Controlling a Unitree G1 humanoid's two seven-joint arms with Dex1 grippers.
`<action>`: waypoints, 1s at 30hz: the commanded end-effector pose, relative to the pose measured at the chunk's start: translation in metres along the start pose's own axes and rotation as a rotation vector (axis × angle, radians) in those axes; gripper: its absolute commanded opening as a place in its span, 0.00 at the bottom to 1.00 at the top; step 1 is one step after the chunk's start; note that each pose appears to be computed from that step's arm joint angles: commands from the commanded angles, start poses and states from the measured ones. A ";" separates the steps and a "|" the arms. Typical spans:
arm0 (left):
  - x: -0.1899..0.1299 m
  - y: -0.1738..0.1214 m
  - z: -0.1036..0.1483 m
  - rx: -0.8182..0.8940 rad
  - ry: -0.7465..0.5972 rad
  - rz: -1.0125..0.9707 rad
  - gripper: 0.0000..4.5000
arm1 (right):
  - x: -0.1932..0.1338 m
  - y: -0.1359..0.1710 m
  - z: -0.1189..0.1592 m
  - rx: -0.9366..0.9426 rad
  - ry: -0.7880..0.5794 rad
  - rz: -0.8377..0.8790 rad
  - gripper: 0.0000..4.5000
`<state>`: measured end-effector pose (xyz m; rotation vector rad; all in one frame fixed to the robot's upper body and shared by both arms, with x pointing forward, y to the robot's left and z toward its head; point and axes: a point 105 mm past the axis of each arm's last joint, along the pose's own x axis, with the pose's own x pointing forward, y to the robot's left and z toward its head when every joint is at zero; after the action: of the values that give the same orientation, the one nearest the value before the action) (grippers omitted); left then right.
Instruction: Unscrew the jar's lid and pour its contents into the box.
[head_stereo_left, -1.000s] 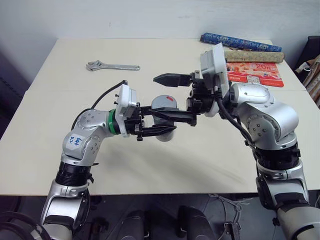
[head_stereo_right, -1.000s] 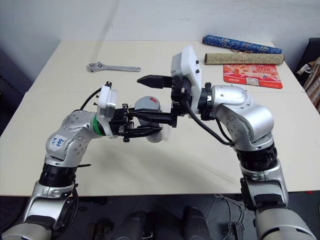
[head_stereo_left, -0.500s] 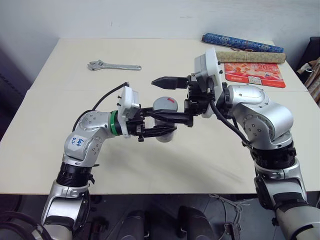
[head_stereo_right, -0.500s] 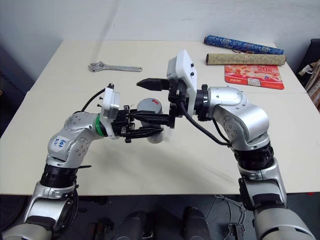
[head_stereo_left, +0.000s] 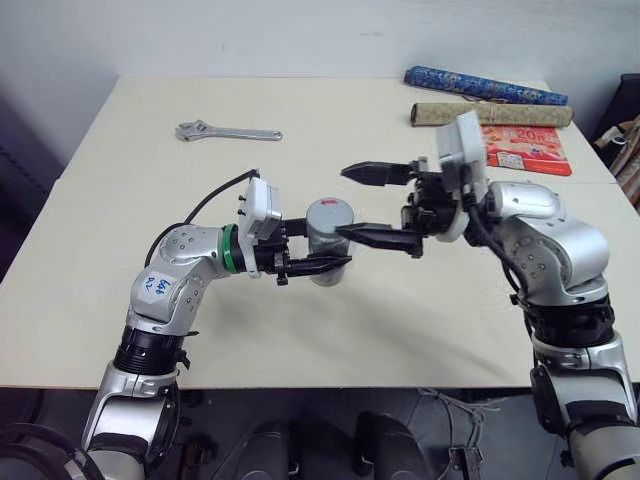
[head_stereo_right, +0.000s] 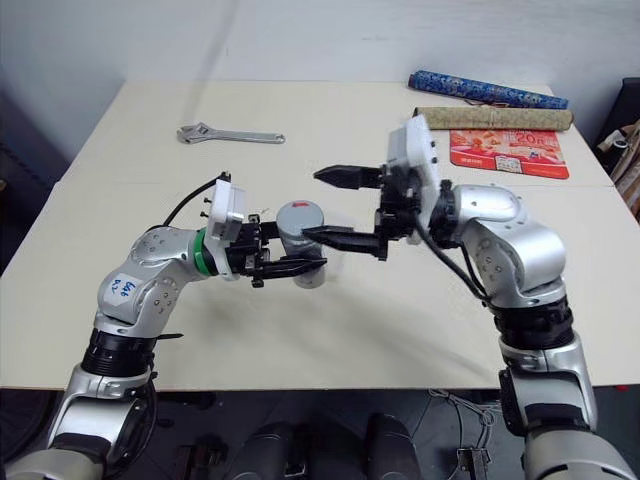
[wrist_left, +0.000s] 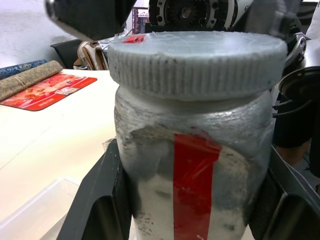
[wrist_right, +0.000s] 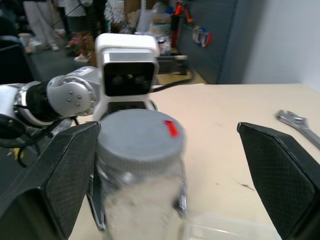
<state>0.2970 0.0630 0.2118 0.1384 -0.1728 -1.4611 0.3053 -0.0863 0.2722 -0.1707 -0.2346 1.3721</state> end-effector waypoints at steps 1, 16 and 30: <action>0.004 -0.010 0.017 0.072 -0.047 -0.051 0.51 | -0.010 0.000 0.005 -0.007 -0.004 -0.018 0.99; 0.008 -0.008 0.016 0.075 -0.040 -0.046 0.51 | 0.045 0.040 0.026 -0.034 -0.034 0.132 0.99; 0.008 -0.009 0.014 0.077 -0.032 -0.044 0.51 | 0.036 0.018 0.014 -0.040 -0.007 0.043 0.99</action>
<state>0.2930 0.0570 0.2145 0.1567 -0.1988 -1.4747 0.2882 -0.0364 0.2721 -0.1899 -0.2114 1.4548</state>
